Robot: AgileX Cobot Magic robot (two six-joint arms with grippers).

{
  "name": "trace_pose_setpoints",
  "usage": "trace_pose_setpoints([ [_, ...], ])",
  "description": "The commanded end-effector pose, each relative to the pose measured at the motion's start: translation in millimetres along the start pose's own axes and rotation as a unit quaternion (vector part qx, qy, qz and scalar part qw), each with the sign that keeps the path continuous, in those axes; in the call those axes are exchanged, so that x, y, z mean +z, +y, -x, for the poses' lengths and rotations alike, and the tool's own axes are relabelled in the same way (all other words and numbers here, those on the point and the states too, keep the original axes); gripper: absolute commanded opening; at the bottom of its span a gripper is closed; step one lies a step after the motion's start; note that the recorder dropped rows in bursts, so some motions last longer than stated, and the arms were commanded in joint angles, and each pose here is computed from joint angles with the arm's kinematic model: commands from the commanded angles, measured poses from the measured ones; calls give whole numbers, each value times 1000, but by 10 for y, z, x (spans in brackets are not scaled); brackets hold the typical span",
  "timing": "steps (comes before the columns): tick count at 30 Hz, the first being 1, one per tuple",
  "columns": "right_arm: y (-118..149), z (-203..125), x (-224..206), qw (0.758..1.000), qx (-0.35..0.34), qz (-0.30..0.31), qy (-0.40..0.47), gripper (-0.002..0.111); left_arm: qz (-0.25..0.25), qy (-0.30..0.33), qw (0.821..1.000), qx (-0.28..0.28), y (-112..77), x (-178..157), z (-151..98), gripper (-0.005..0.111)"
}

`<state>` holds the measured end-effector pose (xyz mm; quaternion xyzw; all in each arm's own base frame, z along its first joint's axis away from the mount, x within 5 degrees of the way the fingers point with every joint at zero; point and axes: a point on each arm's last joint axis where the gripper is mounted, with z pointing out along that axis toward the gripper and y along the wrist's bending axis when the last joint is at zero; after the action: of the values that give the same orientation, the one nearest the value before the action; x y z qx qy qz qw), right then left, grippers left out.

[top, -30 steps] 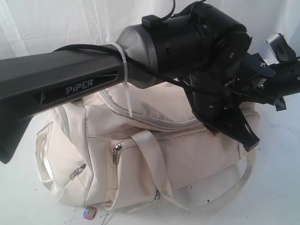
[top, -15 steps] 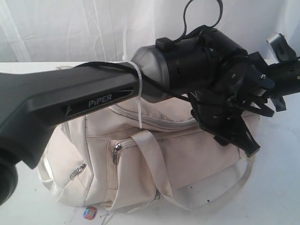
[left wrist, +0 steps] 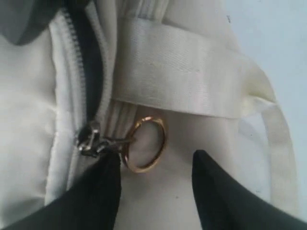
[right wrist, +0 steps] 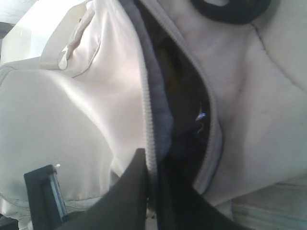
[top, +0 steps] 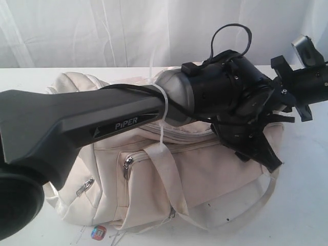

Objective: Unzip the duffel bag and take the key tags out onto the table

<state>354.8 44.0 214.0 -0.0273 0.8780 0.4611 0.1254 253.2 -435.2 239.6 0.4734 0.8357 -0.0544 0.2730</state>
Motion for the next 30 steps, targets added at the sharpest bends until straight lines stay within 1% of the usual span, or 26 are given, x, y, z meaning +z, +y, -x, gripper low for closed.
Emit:
trace_pose_setpoints([
  [1, 3, 4, 1, 1000, 4, 3, -5, 0, 21, -10, 1000, -12, 29, -17, 21, 43],
  [10, 0, 6, 1, 1000, 4, 2, -6, 0, 19, -8, 1000, -14, 26, -17, 17, 0],
  [16, -3, 10, 1, 1000, 4, 0, -9, 0, 18, 13, 1000, -18, 24, -17, -21, 0],
  [21, -6, 13, 1, 1000, 4, -2, -10, 0, 21, 39, 999, -20, 47, -117, -57, 0],
  [26, -6, 13, 1, 1000, 4, -2, -10, 0, 25, 65, 998, 2, 85, -268, -88, 0],
  [30, -6, 13, 1, 1000, 4, -2, -10, 0, 29, 101, 994, 21, 111, -359, -146, 0],
])
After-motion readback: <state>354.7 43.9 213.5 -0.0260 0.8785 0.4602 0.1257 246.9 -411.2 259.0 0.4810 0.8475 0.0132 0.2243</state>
